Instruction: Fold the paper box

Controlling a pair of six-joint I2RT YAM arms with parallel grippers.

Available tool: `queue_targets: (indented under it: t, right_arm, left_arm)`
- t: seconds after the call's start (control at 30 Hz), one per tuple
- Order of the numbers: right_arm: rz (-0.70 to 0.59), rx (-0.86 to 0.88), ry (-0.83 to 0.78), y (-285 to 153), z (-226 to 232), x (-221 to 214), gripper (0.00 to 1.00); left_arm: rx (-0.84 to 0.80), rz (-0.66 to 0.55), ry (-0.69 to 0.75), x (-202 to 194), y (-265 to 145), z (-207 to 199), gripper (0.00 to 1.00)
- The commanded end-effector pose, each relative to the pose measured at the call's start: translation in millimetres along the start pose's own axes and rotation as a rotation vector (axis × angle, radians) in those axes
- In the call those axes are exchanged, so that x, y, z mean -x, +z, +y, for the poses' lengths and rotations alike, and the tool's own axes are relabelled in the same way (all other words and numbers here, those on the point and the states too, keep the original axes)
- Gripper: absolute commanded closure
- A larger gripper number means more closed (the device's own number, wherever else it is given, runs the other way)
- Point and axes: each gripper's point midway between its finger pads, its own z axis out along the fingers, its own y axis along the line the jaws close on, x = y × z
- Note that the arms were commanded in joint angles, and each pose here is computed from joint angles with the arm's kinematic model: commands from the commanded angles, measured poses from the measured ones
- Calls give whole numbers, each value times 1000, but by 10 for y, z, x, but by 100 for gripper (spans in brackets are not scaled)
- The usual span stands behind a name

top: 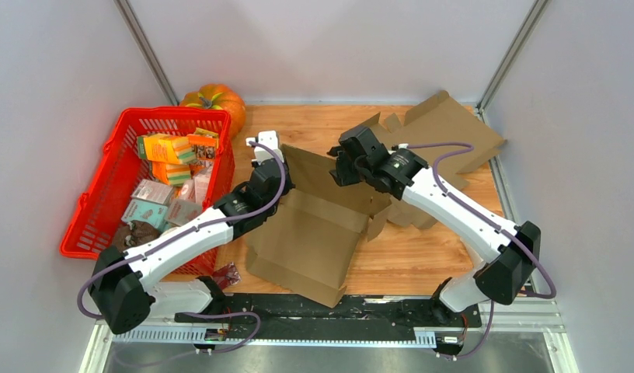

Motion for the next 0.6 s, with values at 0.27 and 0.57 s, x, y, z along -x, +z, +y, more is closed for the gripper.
queue_targets:
  t: [0.27, 0.57]
  right_arm:
    - [-90, 6, 114, 118, 138, 160, 68]
    - [-83, -7, 85, 201, 129, 154, 83]
  left_arm:
    - [-28, -71, -63, 166, -89, -67, 100]
    - [-104, -71, -61, 142, -128, -164, 100]
